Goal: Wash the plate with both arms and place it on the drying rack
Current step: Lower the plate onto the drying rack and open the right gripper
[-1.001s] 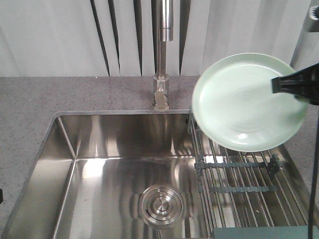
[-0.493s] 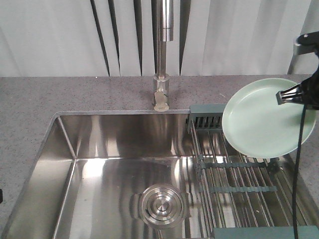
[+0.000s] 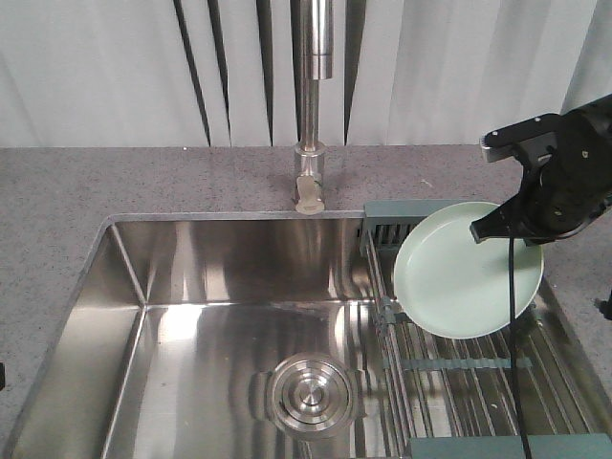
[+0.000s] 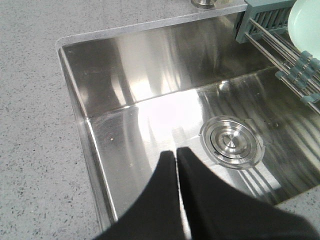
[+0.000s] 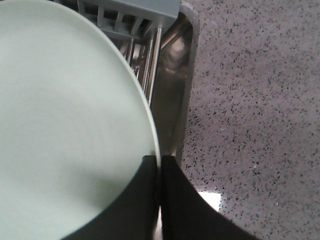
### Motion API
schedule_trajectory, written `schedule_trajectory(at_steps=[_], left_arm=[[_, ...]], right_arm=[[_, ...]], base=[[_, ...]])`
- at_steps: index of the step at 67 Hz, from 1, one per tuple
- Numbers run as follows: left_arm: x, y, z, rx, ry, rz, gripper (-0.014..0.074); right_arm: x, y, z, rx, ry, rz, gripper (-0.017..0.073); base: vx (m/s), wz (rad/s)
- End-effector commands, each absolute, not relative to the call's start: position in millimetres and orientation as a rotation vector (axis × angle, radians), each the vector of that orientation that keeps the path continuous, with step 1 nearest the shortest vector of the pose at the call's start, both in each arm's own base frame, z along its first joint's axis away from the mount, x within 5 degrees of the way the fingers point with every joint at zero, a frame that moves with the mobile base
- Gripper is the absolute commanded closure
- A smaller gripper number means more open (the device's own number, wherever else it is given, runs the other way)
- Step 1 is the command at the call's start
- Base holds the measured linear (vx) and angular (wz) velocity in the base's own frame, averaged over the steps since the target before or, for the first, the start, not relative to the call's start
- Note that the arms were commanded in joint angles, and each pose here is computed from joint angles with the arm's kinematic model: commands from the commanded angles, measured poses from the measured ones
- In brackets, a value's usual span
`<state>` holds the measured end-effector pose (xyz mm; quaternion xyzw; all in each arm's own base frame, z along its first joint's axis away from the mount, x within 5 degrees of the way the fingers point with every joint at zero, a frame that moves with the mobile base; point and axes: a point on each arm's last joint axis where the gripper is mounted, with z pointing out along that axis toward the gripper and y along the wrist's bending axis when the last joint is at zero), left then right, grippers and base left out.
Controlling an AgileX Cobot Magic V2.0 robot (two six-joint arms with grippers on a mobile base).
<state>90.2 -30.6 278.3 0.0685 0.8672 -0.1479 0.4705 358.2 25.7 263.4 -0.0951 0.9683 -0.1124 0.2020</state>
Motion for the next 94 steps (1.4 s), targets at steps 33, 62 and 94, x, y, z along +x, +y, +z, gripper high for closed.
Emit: schedule_trajectory(at_steps=[33,62,94], left_arm=[[94,-30,291,0.125,2.048,-0.376,0.0601],[95,-30,285,0.115,2.054,-0.372,0.0601],[96,-29,280,0.089,2.042,-0.376,0.0601]], right_arm=[[362,23,276,-0.356,2.64,-0.366,0.0488],[352,17,298,-0.293,2.587,-0.422,0.0117],[214,34,446,-0.397,2.095,0.025,0.0557]], base=[[0.0,0.0],[0.0,0.0],[0.0,0.0]])
